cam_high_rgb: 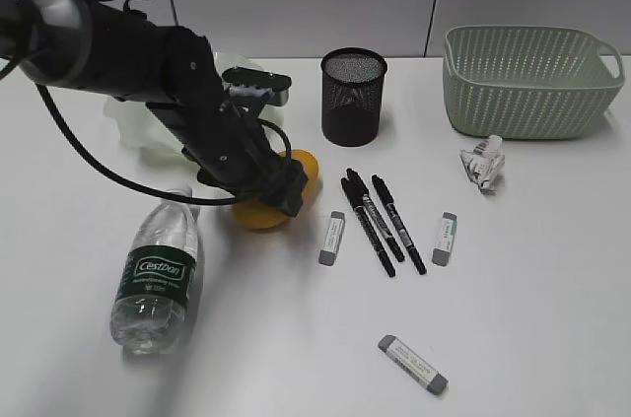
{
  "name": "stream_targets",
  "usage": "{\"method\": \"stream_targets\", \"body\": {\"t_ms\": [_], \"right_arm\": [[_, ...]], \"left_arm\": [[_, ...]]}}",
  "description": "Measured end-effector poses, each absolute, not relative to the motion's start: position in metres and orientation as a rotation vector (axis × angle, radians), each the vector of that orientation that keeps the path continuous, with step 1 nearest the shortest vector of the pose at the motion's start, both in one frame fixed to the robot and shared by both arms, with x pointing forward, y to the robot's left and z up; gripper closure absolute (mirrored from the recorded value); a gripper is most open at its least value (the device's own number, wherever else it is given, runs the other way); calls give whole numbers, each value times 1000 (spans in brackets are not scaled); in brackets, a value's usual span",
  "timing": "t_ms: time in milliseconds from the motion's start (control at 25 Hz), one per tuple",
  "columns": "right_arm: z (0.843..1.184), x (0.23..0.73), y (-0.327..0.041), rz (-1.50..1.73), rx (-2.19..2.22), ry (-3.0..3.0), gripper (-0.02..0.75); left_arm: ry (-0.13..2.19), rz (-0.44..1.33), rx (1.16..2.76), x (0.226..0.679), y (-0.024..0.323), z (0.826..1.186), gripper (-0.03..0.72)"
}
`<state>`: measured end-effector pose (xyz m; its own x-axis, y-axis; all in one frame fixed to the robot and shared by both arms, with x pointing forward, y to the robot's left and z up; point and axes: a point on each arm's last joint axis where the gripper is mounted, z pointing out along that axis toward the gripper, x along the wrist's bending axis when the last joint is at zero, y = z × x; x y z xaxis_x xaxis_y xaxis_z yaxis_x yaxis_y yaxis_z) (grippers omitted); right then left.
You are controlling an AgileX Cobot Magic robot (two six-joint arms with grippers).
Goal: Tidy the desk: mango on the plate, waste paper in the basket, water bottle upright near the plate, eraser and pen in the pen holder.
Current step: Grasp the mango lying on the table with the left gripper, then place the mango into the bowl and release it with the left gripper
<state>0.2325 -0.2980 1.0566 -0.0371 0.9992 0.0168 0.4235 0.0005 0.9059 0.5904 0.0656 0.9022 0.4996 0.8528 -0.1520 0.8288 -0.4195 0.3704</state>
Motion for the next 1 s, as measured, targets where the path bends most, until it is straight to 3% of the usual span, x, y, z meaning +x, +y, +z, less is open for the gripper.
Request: {"method": "stream_targets", "body": {"t_ms": [160, 280, 480, 560, 760, 1000], "right_arm": [[1057, 232, -298, 1006, 1512, 1552, 497], [1057, 232, -298, 1006, 1512, 1552, 497], [1057, 232, -298, 1006, 1512, 1552, 497], [1057, 232, -298, 1006, 1512, 1552, 497], [1057, 232, -298, 1006, 1512, 1552, 497], [1057, 232, -298, 1007, 1512, 1553, 497]], "left_arm": [[1403, 61, 2348, 588, 66, 907, 140], [1366, 104, 2279, 587, 66, 937, 140], [1205, 360, 2055, 592, 77, 1016, 140], [1195, 454, 1999, 603, 93, 1026, 140], [1352, 533, 2024, 644, 144, 978, 140], [1390, 525, 2127, 655, 154, 934, 132]]}}
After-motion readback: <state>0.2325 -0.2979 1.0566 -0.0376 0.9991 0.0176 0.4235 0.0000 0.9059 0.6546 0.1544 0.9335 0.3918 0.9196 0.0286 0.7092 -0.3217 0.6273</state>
